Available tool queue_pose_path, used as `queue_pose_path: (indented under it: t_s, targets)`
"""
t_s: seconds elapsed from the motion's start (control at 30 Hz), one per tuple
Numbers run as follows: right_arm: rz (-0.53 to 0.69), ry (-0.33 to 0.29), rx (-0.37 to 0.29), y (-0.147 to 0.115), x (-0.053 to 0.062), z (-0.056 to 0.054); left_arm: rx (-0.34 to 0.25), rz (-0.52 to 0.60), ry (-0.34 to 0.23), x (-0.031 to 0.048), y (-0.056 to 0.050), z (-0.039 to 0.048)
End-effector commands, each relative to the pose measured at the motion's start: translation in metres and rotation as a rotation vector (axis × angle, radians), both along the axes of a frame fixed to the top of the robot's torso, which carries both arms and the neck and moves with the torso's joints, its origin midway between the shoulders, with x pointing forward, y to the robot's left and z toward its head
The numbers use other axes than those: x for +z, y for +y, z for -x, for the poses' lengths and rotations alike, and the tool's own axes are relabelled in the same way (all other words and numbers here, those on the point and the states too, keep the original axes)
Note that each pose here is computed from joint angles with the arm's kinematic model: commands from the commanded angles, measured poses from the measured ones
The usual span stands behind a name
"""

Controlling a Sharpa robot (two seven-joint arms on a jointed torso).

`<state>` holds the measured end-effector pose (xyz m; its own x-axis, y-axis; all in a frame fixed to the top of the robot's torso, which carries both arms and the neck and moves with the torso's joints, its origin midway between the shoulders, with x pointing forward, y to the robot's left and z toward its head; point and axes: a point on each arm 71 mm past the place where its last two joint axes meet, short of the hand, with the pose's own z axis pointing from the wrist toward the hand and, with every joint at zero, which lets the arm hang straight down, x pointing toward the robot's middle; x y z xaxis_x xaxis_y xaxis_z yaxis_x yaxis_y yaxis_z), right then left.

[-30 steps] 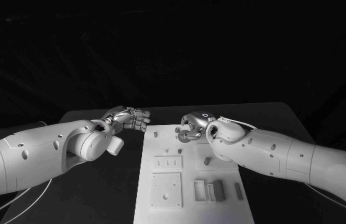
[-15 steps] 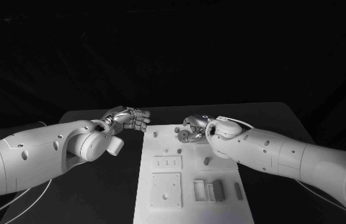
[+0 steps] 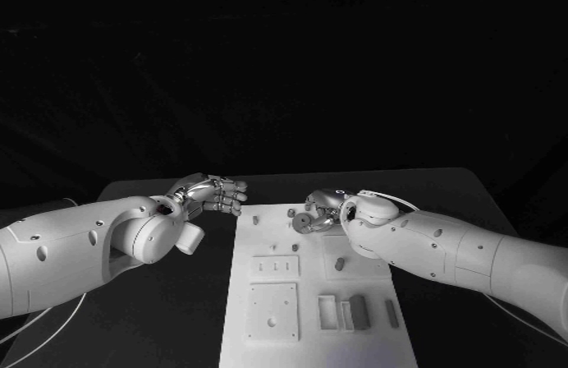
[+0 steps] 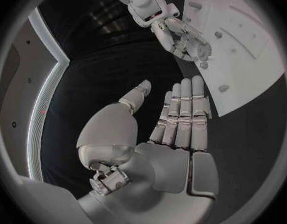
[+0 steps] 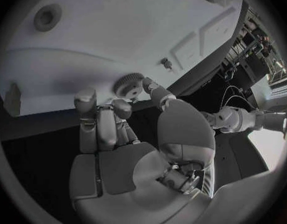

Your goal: Assemble the parts on the task board

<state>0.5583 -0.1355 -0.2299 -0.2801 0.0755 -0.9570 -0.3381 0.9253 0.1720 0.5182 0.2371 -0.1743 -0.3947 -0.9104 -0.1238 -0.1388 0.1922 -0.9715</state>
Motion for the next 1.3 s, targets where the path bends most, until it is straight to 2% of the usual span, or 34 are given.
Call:
queue_pose_path:
  t_s: [0.03,1.3]
  targets:
    - [0.006,0.018,0.016,0.0019,-0.0018,0.0009,-0.009,0.005,-0.011,0.0015,-0.0019,0.0002]
    - [0.022,0.015,0.012,0.0061,-0.0102,0.0005,-0.011,0.004,-0.009,0.0014,-0.0033,-0.0001]
